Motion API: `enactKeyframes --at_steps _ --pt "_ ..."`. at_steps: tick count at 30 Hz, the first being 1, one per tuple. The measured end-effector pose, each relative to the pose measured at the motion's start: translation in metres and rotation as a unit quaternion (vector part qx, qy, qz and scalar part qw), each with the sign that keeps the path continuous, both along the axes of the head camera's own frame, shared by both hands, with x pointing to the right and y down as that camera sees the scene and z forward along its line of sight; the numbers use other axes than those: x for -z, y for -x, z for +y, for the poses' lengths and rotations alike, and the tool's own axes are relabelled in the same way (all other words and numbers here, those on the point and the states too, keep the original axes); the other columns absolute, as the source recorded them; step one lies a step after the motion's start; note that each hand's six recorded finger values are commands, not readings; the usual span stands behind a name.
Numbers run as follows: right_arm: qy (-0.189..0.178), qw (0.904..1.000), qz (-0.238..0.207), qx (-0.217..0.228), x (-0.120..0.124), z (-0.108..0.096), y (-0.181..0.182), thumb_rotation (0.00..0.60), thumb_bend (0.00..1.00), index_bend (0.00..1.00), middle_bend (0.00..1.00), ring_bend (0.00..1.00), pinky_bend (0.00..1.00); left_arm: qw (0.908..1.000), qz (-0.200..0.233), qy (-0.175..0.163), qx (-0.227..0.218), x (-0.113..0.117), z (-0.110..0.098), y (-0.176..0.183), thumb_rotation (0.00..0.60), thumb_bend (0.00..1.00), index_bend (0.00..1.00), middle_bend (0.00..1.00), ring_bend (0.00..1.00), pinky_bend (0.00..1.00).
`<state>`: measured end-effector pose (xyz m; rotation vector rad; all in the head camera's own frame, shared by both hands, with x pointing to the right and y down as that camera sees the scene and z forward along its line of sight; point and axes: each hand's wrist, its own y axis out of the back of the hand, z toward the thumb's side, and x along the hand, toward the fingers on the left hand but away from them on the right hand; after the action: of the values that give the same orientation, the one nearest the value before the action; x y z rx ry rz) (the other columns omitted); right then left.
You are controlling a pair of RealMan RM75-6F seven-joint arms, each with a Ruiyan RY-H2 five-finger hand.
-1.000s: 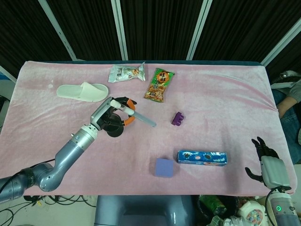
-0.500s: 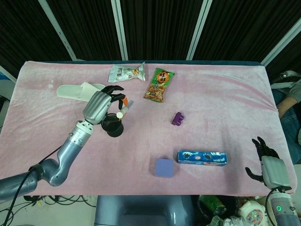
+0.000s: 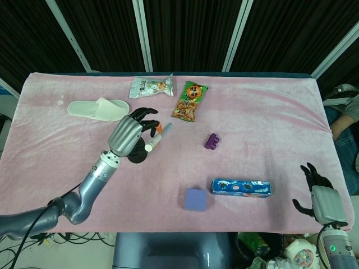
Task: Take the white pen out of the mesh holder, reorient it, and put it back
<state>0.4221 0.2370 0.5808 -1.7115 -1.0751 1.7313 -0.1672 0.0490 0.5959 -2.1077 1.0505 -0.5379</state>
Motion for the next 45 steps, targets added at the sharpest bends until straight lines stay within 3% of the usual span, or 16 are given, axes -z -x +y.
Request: enactKeyframes --at_steps 3,5,7,10,13,16,18,20,21,25,28,29,33,34,40,45 --pt "0.0 1.0 0.0 0.001 0.0 0.0 0.0 0.6 0.19 0.0 0.0 0.16 0.17 0.9915 0.085 0.096 0.019 0.008 0.004 -0.007 0.6 0.42 0.69 0.64 0.22 0.26" --pt "0.0 1.0 0.0 0.001 0.0 0.0 0.0 0.6 0.19 0.0 0.0 0.16 0.17 0.9743 0.145 0.17 0.032 0.014 0.006 -0.01 0.6 0.42 0.69 0.64 0.22 0.27" --pt "0.0 1.0 0.0 0.001 0.0 0.0 0.0 0.6 0.19 0.0 0.0 0.16 0.17 0.9532 0.191 0.231 0.041 0.018 0.006 -0.011 0.6 0.42 0.69 0.64 0.22 0.27" --pt "0.001 1.0 0.0 0.001 0.0 0.0 0.0 0.6 0.19 0.0 0.0 0.16 0.17 0.9081 0.255 0.329 0.049 0.025 0.007 -0.012 0.6 0.42 0.69 0.64 0.22 0.27" --pt "0.001 1.0 0.001 0.001 0.0 0.0 0.0 0.6 0.19 0.0 0.0 0.16 0.17 0.8728 0.284 0.394 0.05 0.029 0.008 -0.009 0.6 0.42 0.69 0.65 0.22 0.27" --pt "0.0 1.0 0.001 0.0 0.0 0.0 0.0 0.6 0.19 0.0 0.0 0.16 0.17 0.8595 0.281 0.424 0.047 0.024 0.011 -0.006 0.6 0.42 0.69 0.65 0.22 0.27" --pt "0.001 1.0 0.001 0.0 0.0 0.0 0.0 0.6 0.19 0.0 0.0 0.16 0.17 0.8646 0.273 0.419 0.046 0.021 0.011 -0.004 0.6 0.42 0.69 0.65 0.22 0.27" --pt "0.001 1.0 0.001 0.0 0.0 0.0 0.0 0.6 0.19 0.0 0.0 0.16 0.17 0.8821 0.253 0.395 0.044 0.017 0.009 0.001 0.6 0.42 0.69 0.65 0.22 0.27" --pt "0.001 1.0 0.001 0.0 0.0 0.0 0.0 0.6 0.19 0.0 0.0 0.16 0.17 0.8924 0.24 0.38 0.043 0.015 0.007 0.003 0.6 0.42 0.69 0.65 0.22 0.27" --pt "0.001 1.0 0.001 0.0 0.0 0.0 0.0 0.6 0.19 0.0 0.0 0.16 0.17 0.949 0.137 0.282 0.03 0.003 0.004 0.012 0.6 0.42 0.69 0.65 0.22 0.27" --pt "0.001 1.0 0.001 0.0 0.0 0.0 0.0 0.6 0.19 0.0 0.0 0.16 0.17 0.9776 0.052 0.203 0.022 -0.009 0.002 0.019 0.6 0.42 0.69 0.65 0.22 0.27" --pt "0.001 1.0 0.001 0.0 0.0 0.0 0.0 0.6 0.19 0.0 0.0 0.16 0.17 0.9828 0.03 0.181 0.021 -0.012 0.001 0.021 0.6 0.42 0.69 0.65 0.22 0.27" --pt "0.001 1.0 0.001 0.001 0.0 0.0 0.0 0.6 0.19 0.0 0.0 0.16 0.17 0.9937 -0.017 0.109 0.016 -0.022 0.001 0.023 0.6 0.42 0.69 0.65 0.22 0.27" --pt "0.0 1.0 0.001 0.0 0.0 0.0 0.0 0.6 0.19 0.0 0.0 0.16 0.17 0.9957 -0.013 0.091 0.011 -0.018 0.003 0.021 0.6 0.42 0.69 0.65 0.22 0.27" --pt "0.0 1.0 0.001 0.001 0.0 0.0 0.0 0.6 0.19 0.0 0.0 0.16 0.17 0.9976 0.04 0.056 0.005 0.011 0.003 0.005 0.6 0.42 0.69 0.65 0.23 0.27" --pt "0.0 1.0 0.001 0.002 0.0 0.0 0.0 0.6 0.19 0.0 0.0 0.16 0.17 0.9959 0.081 0.042 0.004 0.038 -0.002 -0.002 0.6 0.42 0.69 0.65 0.23 0.28"
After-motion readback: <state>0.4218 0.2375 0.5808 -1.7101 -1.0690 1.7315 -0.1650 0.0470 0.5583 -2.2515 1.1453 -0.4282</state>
